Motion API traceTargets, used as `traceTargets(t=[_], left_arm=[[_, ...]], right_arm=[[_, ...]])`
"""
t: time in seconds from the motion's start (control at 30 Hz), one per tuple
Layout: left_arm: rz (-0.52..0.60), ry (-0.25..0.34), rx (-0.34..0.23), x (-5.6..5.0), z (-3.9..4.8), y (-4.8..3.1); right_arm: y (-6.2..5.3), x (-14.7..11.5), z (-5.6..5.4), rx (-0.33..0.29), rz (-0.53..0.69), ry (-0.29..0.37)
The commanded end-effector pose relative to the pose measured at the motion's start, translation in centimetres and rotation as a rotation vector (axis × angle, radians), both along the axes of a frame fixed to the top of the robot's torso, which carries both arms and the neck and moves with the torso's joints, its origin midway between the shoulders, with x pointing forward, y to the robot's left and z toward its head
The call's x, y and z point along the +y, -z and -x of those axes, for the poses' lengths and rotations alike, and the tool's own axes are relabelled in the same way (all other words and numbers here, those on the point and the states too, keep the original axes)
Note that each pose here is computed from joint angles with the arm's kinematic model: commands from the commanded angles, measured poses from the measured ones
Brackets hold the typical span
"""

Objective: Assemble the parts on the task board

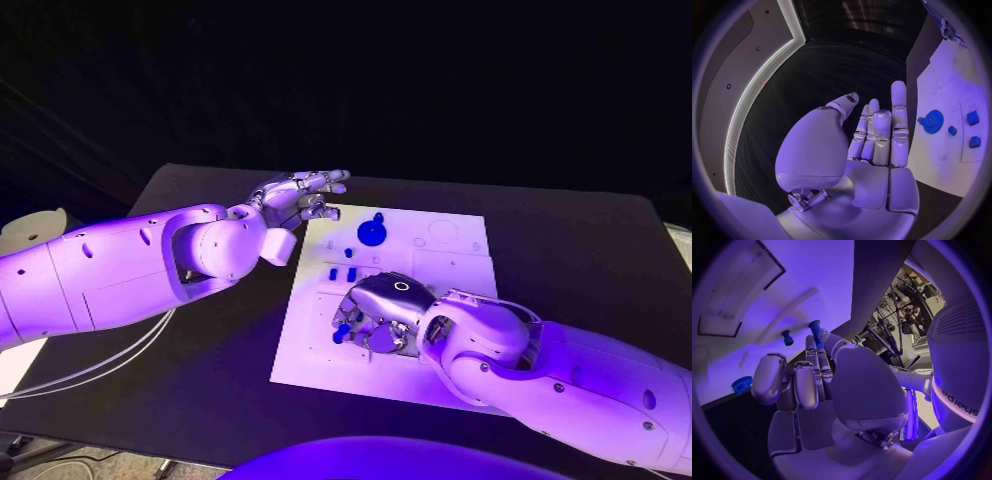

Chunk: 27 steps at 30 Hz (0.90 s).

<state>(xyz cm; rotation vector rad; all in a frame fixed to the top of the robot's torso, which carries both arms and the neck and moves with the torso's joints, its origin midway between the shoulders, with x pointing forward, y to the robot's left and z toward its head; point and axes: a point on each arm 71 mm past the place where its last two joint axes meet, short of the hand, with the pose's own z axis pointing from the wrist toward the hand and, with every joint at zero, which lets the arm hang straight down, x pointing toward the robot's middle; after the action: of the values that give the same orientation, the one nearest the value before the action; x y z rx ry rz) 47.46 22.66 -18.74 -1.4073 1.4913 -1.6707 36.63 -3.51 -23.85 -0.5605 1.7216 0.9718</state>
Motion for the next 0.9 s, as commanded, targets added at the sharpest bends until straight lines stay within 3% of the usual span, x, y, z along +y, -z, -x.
traceTargets(t=[0.03,0.47,0.73,0.83,0.9], left_arm=[[0.011,0.020,-0.009,-0.3,0.08,-0.13],[0.011,0.021,-0.008,-0.3,0.10,-0.13],[0.011,0.022,-0.006,-0.2,0.09,-0.11],[0.011,0.023,-0.006,-0.2,0.09,-0.11],[0.010,0.023,-0.005,-0.2,0.10,-0.11]], right_arm=[[0.7,0.0,0.1,0.002,0.064,0.000],[0.5,-0.1,-0.1,-0.020,0.011,0.033],[-0.7,-1.2,0.0,-0.058,-0.120,0.060],[-1.3,-2.4,0.0,-0.034,-0.170,0.089],[-1.8,-3.8,-0.3,0.014,-0.187,0.132]])
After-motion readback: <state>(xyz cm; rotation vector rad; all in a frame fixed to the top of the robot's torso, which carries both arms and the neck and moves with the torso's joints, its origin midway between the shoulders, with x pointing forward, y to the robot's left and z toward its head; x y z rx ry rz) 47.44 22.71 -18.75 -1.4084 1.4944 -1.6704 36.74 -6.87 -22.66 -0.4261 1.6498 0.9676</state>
